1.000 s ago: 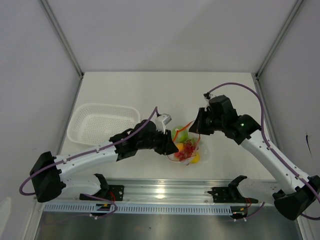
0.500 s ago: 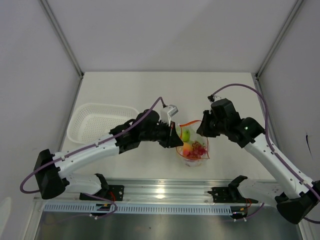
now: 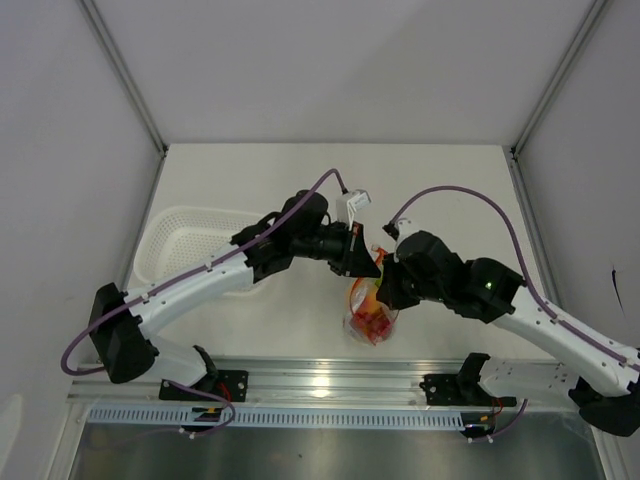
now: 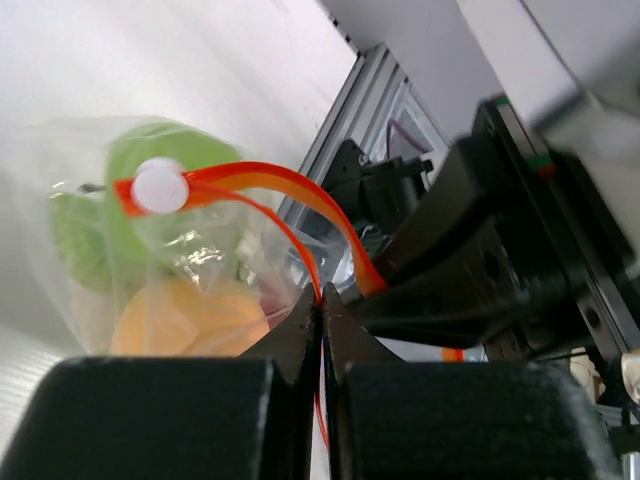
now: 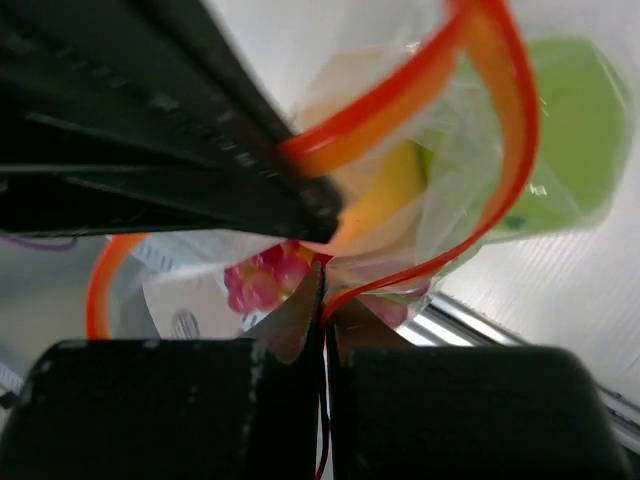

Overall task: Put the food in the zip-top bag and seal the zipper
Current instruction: Adjust the zipper food storage bag at the center of the board.

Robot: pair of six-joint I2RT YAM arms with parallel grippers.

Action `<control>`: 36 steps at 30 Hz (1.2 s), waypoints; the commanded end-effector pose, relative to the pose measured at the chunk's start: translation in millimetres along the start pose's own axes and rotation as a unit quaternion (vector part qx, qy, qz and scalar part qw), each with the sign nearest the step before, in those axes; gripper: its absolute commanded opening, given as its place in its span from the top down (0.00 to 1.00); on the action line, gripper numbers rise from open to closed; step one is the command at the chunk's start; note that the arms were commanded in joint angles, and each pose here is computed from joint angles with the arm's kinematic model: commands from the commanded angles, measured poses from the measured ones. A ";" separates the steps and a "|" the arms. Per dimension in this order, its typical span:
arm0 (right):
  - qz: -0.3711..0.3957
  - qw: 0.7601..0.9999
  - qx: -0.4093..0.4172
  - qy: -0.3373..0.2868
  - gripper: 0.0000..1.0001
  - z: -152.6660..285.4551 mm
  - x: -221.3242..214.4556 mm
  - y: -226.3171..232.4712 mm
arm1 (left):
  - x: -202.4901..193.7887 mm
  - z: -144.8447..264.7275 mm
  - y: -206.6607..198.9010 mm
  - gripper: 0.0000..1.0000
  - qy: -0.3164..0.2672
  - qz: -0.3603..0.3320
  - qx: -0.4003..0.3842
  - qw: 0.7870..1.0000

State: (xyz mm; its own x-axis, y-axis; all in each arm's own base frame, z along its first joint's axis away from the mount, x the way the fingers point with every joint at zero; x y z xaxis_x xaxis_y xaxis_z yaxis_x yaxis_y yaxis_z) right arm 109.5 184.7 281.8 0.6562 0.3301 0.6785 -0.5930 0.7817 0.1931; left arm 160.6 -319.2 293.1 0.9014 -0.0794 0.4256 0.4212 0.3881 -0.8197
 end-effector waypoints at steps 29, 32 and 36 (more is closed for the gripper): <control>0.026 0.998 0.009 -0.049 0.54 -72.4 58.5 51.2 | -1.4 32.2 69.7 0.99 0.062 0.031 -0.084 0.994; 0.025 0.998 0.019 -0.063 0.46 -61.8 66.8 43.1 | 2.4 30.3 64.4 0.99 0.080 0.014 -0.114 0.990; 0.025 0.994 0.034 -0.098 0.38 -43.4 77.8 30.4 | 8.7 21.9 64.2 0.99 0.113 0.012 -0.142 0.983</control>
State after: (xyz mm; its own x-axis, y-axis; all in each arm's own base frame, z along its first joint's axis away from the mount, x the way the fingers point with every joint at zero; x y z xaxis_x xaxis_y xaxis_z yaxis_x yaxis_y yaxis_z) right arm 145.6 264.8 272.5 0.6206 0.3399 0.7067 -0.6448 0.7340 0.2132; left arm 201.0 -266.7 229.0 0.9364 -0.1582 0.3133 0.3478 0.2985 -0.8888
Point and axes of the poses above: each gripper's point midway between its finger pads, its own z axis back along the fingers, its own y axis along the line the jaws close on, x = y × z, the point moved 7 cm from there along z, back along the fingers, and after that the axes turned 15 degrees about z, right-handed, at the moved point
